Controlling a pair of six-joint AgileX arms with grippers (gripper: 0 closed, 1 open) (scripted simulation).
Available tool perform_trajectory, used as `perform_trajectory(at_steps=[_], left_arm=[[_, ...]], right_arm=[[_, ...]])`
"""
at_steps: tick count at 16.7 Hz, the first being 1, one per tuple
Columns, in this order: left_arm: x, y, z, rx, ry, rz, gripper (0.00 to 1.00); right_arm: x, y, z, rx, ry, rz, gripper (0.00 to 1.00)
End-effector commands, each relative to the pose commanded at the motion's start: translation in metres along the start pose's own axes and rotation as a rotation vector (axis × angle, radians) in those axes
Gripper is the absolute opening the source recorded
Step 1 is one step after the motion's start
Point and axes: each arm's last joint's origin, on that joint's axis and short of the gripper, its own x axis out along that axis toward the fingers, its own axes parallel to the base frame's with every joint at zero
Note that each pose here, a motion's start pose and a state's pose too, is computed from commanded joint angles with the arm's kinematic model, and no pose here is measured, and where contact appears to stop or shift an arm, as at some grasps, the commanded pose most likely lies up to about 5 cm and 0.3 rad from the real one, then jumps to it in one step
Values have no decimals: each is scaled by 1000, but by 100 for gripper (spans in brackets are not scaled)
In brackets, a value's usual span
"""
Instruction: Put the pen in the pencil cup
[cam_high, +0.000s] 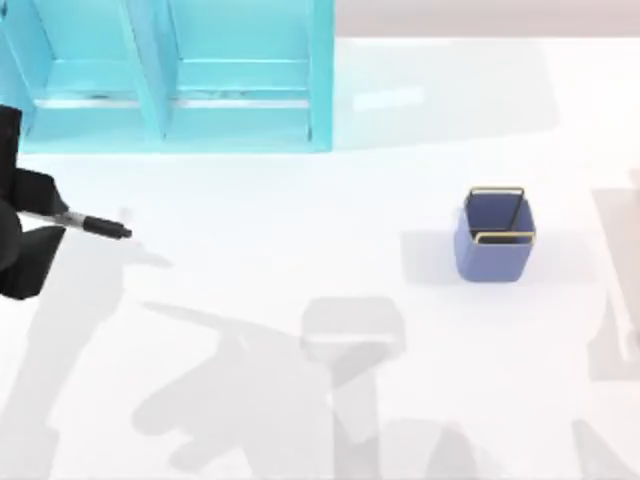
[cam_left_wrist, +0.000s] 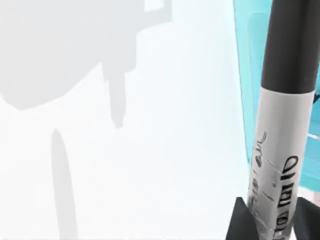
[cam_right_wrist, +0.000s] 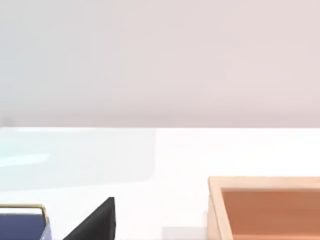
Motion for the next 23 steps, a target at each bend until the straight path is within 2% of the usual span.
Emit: perform_trajectory(at_steps=[4, 9, 11, 14, 17, 20, 23], left_arm=[[-21, 13, -5, -13, -2, 28, 0], [-21, 13, -4, -13, -3, 28, 0], [-17, 8, -8, 31, -11, 42, 0], [-1, -17, -23, 195, -58, 72, 0], [27, -61, -56, 433, -157, 75, 0], [58, -114, -115, 674, -313, 4, 0], [80, -162, -195, 837, -513, -115, 0]], right_arm=[[0, 0, 0, 0, 0, 0, 100], [0, 0, 0, 0, 0, 0, 100], [0, 0, 0, 0, 0, 0, 100], [0, 0, 0, 0, 0, 0, 100], [0, 0, 0, 0, 0, 0, 100], [0, 0, 0, 0, 0, 0, 100], [0, 0, 0, 0, 0, 0, 100]])
